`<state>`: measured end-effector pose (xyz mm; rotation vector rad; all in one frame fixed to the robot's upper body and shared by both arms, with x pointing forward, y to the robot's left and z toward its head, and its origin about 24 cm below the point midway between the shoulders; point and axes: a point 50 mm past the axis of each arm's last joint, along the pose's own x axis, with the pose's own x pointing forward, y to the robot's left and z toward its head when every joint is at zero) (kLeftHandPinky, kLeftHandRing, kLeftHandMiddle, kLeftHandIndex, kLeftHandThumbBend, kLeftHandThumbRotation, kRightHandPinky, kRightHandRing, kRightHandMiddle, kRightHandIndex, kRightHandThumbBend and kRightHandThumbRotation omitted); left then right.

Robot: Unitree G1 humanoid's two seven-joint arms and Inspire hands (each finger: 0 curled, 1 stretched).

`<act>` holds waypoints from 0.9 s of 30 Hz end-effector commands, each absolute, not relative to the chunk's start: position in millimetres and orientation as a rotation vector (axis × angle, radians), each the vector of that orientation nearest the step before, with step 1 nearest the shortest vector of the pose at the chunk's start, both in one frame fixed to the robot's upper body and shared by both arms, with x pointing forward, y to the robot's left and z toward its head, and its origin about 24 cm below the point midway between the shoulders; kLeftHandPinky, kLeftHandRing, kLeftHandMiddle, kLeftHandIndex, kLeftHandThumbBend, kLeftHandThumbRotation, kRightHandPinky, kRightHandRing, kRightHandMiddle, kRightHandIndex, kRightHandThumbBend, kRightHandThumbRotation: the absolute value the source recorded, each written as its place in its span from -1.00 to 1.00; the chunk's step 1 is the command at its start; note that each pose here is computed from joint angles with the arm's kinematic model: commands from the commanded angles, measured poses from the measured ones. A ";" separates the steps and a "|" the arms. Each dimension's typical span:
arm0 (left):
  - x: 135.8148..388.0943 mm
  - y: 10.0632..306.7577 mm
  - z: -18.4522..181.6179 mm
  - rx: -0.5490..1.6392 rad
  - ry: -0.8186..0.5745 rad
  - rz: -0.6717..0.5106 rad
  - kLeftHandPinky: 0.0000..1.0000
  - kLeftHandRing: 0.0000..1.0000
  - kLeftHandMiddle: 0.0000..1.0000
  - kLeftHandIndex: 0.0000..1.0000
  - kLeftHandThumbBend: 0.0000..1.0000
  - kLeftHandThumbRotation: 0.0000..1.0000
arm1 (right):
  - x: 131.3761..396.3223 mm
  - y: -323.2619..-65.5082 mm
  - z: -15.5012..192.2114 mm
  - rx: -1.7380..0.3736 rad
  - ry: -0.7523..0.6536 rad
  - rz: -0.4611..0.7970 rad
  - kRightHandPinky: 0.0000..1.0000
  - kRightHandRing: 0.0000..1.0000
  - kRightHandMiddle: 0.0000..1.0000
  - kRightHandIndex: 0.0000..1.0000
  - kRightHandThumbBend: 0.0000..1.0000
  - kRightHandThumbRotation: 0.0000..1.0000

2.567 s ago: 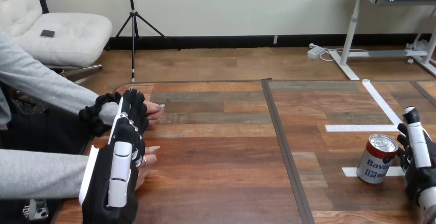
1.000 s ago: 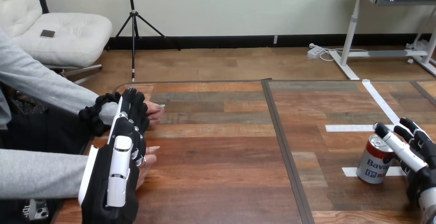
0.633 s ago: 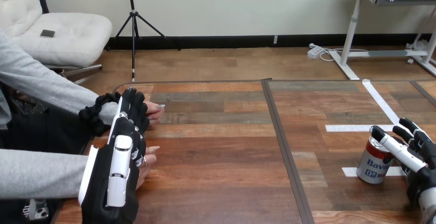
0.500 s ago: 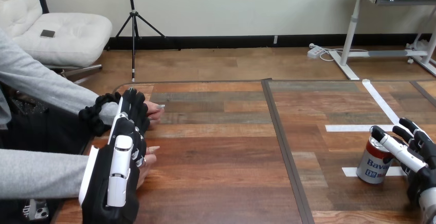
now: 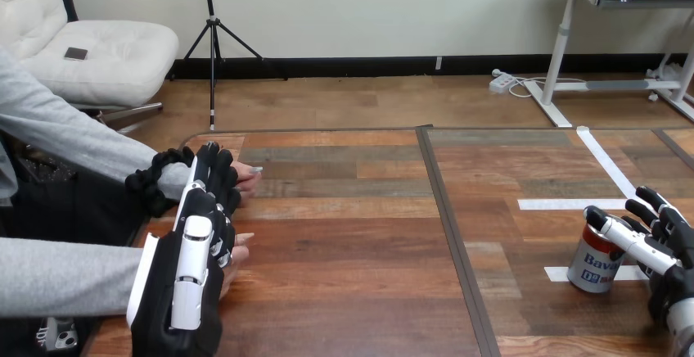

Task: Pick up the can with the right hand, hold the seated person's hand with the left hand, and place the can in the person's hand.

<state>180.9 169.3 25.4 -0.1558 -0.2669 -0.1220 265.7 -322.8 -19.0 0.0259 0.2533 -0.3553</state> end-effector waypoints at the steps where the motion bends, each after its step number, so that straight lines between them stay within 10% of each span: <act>1: 184.0 163.1 34.1 -0.194 -0.329 -0.120 1.00 1.00 1.00 1.00 -0.40 0.95 | 293.3 -318.1 11.4 -0.016 0.137 -0.318 0.73 0.81 0.79 0.80 1.00 -0.80; 27: 183.7 162.5 33.6 -0.188 -0.328 -0.113 1.00 1.00 1.00 1.00 -0.30 0.92 | 293.9 -318.7 13.1 -0.142 0.166 -0.289 0.76 0.79 0.75 0.78 1.00 -0.95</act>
